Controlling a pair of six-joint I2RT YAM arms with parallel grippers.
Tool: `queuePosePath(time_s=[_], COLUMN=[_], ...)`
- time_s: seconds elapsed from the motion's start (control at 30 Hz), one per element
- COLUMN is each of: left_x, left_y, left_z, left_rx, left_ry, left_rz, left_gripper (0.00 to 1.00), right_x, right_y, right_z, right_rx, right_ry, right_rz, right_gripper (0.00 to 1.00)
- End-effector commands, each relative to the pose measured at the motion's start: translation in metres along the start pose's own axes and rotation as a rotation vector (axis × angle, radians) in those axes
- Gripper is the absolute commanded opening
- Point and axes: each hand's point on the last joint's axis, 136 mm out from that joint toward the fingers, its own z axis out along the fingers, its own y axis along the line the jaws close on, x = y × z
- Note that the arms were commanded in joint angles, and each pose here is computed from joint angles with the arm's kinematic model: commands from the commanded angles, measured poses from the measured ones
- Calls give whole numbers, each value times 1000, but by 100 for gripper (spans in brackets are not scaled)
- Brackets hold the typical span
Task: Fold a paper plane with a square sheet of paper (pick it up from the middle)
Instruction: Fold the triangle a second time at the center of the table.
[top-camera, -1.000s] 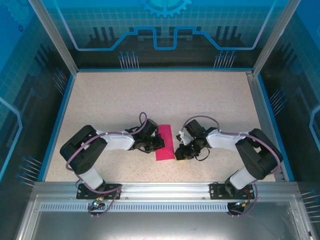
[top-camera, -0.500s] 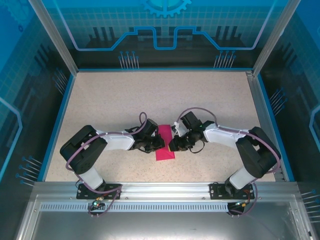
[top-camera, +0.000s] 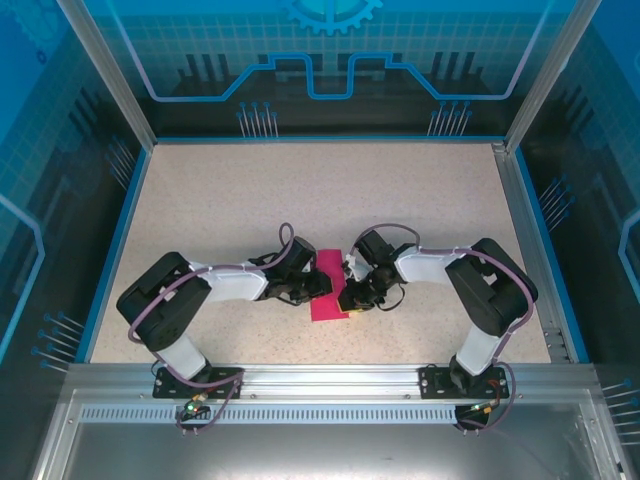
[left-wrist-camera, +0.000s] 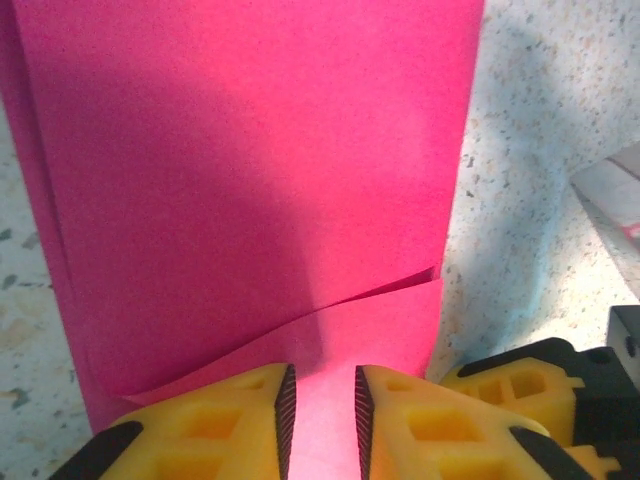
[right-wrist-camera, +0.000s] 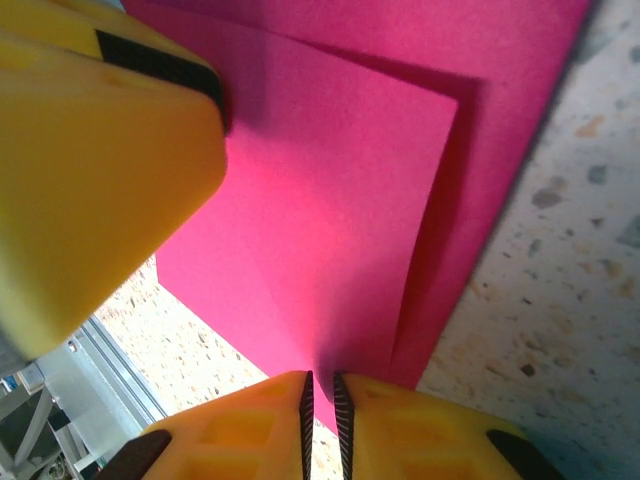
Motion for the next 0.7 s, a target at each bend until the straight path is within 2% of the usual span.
queuePosePath(time_s=[0.0,0.07,0.2,0.33,0.67], left_x=[0,2,9,15,16], left_y=[-18,-26,-29,-27,13], left_z=[-13,-16,-14,-5,19], left_rx=[63,105,132,155,3], left_ry=[-15,-3,34,71,58], left_rz=[53,58,56,31,-30], left_gripper=[27,25,15,12,8], right_x=[20,18,16,14,17], right_y=[-28,-26,-24,-24,-31], right_z=[11,10,10,10,10], right_rx=[100,97,84,85,123], right_ry=[47,39,25,22,26], right_rz=[44,45,48,53,68], right_gripper=[17,17,17,16,13])
